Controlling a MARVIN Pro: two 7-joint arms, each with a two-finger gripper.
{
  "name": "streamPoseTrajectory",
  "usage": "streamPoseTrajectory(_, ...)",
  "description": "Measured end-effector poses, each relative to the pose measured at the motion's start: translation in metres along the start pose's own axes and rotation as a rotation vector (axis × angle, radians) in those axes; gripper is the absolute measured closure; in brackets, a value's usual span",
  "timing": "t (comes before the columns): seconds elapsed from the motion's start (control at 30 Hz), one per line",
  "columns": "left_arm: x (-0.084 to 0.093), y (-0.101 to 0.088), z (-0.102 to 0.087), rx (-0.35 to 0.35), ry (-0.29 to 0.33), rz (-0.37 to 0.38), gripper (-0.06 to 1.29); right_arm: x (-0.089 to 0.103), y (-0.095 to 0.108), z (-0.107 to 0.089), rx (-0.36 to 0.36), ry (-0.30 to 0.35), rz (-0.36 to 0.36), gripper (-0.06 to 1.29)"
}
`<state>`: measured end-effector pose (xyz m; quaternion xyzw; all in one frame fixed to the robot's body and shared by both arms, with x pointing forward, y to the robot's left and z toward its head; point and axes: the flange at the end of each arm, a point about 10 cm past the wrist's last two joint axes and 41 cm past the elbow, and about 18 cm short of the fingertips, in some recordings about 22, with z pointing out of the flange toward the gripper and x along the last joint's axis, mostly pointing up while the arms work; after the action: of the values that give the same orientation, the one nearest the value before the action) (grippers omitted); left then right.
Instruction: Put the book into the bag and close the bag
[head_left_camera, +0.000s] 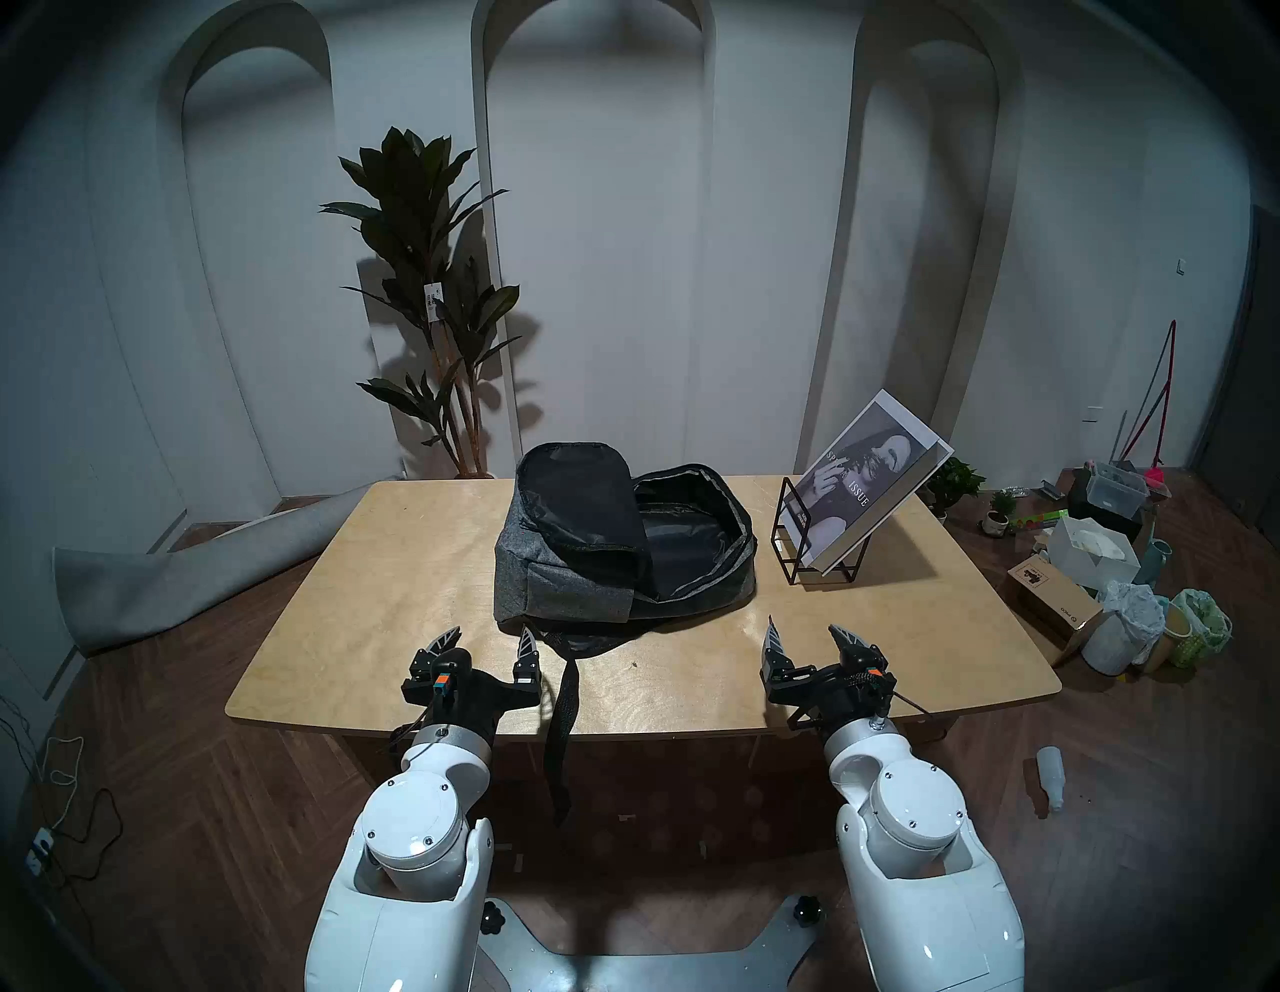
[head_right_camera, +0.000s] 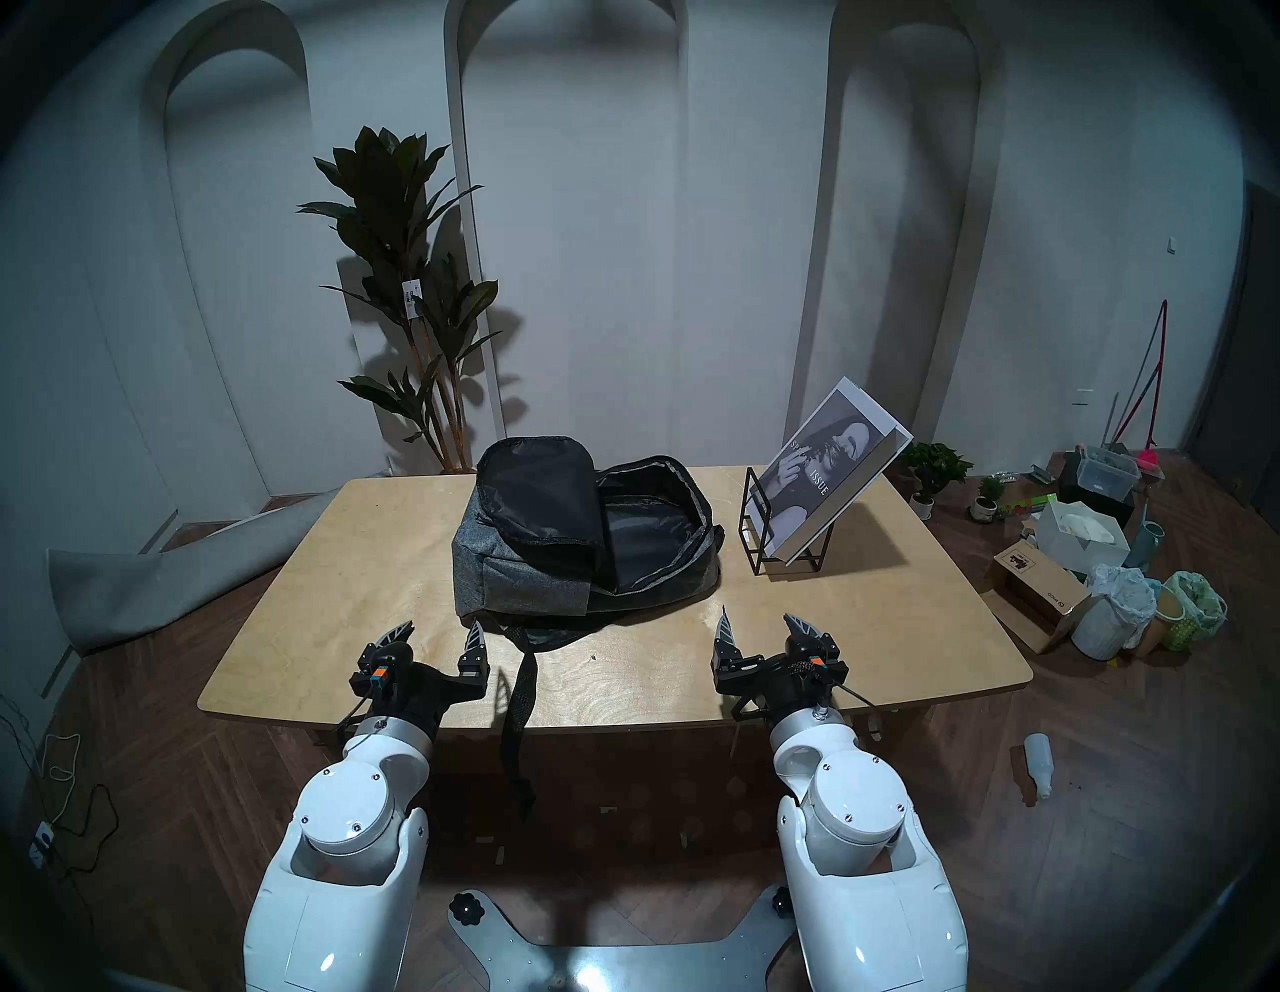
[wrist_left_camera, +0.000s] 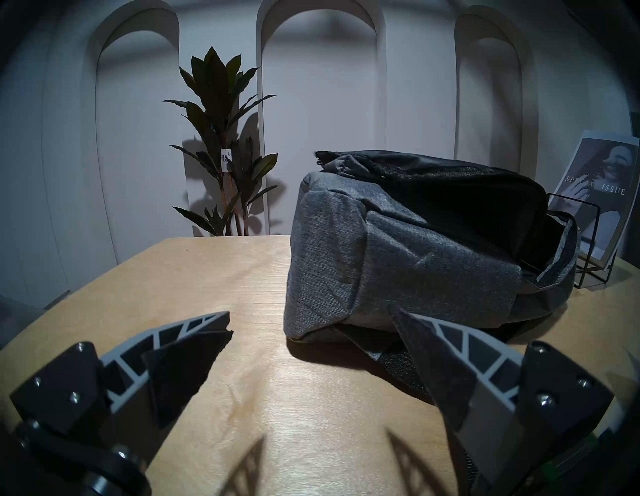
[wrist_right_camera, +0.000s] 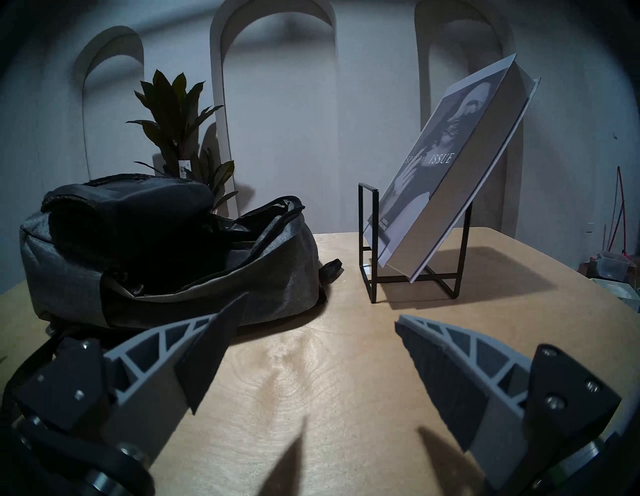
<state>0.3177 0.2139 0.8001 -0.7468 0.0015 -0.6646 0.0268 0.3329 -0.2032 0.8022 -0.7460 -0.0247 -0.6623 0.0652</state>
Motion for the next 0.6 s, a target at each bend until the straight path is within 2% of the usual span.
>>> streamPoseTrajectory(0.1,0.005,-0.005,-0.002,0.011,0.004,0.008,0.00,0.012,0.005,0.001,0.021,0.013,-0.004,0.00)
streamPoseTrajectory(0.27,0.018,-0.016,-0.008,0.028,0.010,0.028,0.00,0.052,0.026,0.000,0.067,0.069,-0.011,0.00)
streamPoseTrajectory(0.37,0.022,-0.018,-0.010,0.028,0.014,0.033,0.00,0.066,0.035,-0.002,0.075,0.086,-0.006,0.00)
streamPoseTrajectory(0.47,0.031,-0.022,-0.013,0.023,0.020,0.038,0.00,0.090,0.053,-0.009,0.083,0.106,0.010,0.00)
streamPoseTrajectory(0.6,0.037,-0.026,-0.015,0.015,0.020,0.038,0.00,0.111,0.069,-0.018,0.080,0.110,0.036,0.00)
